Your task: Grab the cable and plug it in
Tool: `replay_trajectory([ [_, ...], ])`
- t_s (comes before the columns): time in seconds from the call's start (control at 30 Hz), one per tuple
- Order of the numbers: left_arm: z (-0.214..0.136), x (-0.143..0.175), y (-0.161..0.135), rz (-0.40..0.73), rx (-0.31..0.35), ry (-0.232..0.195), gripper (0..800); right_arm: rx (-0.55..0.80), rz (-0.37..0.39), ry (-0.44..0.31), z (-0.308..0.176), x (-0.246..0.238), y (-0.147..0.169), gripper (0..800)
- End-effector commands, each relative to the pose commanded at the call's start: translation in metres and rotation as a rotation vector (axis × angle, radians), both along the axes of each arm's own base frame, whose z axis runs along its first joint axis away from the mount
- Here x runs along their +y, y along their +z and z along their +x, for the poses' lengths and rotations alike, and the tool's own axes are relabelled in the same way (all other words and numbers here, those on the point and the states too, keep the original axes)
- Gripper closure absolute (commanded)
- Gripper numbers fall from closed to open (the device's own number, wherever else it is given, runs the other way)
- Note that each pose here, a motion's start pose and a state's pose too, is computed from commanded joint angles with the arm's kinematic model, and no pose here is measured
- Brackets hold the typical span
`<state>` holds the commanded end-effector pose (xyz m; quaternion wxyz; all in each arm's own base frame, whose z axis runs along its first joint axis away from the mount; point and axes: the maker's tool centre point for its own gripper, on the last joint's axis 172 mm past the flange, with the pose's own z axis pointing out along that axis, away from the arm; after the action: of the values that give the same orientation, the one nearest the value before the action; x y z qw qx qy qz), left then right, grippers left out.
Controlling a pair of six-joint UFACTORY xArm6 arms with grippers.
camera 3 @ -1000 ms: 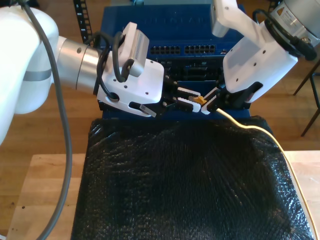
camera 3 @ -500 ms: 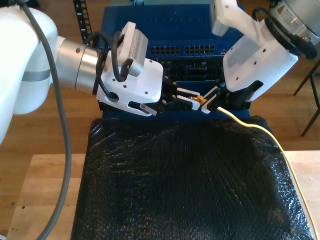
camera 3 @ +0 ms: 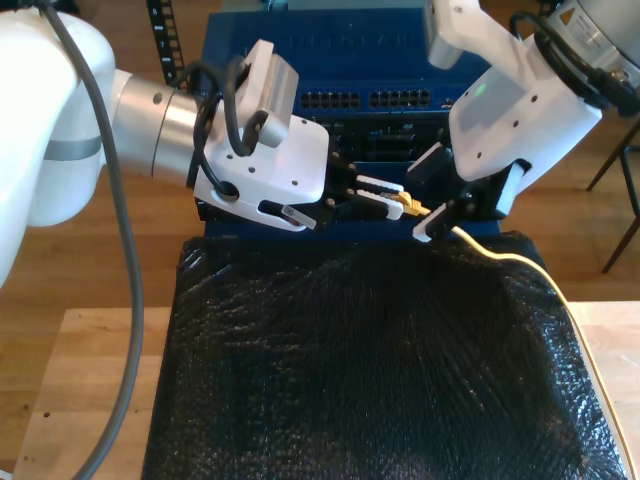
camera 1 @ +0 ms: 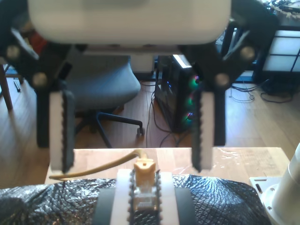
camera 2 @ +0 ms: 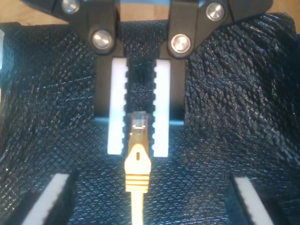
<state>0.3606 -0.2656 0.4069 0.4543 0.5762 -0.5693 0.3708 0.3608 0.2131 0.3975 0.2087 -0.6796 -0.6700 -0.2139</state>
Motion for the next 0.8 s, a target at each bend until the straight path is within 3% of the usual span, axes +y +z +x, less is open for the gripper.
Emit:
replay_trajectory([
  [0.17, 0.01, 0.006, 0.009, -0.039, 0.033, 0.046, 798, -0.117, 0.004, 0.061, -0.005, -0.003, 0.023, 10],
  [0.3, 0.013, 0.009, 0.01, -0.046, 0.055, 0.06, 797, -0.176, 0.01, 0.05, -0.002, -0.006, 0.033, 10],
  [0.53, 0.007, 0.011, 0.013, -0.048, 0.195, 0.075, 798, -0.29, 0.011, 0.115, -0.012, -0.009, 0.046, 9],
  [0.67, 0.004, 0.013, 0.016, -0.053, 0.226, 0.066, 798, -0.352, 0.016, 0.079, -0.007, -0.014, 0.048, 10],
  [0.8, 0.007, 0.02, 0.013, -0.057, 0.294, 0.083, 798, -0.443, 0.017, 0.054, 0.0, -0.02, 0.054, 11],
])
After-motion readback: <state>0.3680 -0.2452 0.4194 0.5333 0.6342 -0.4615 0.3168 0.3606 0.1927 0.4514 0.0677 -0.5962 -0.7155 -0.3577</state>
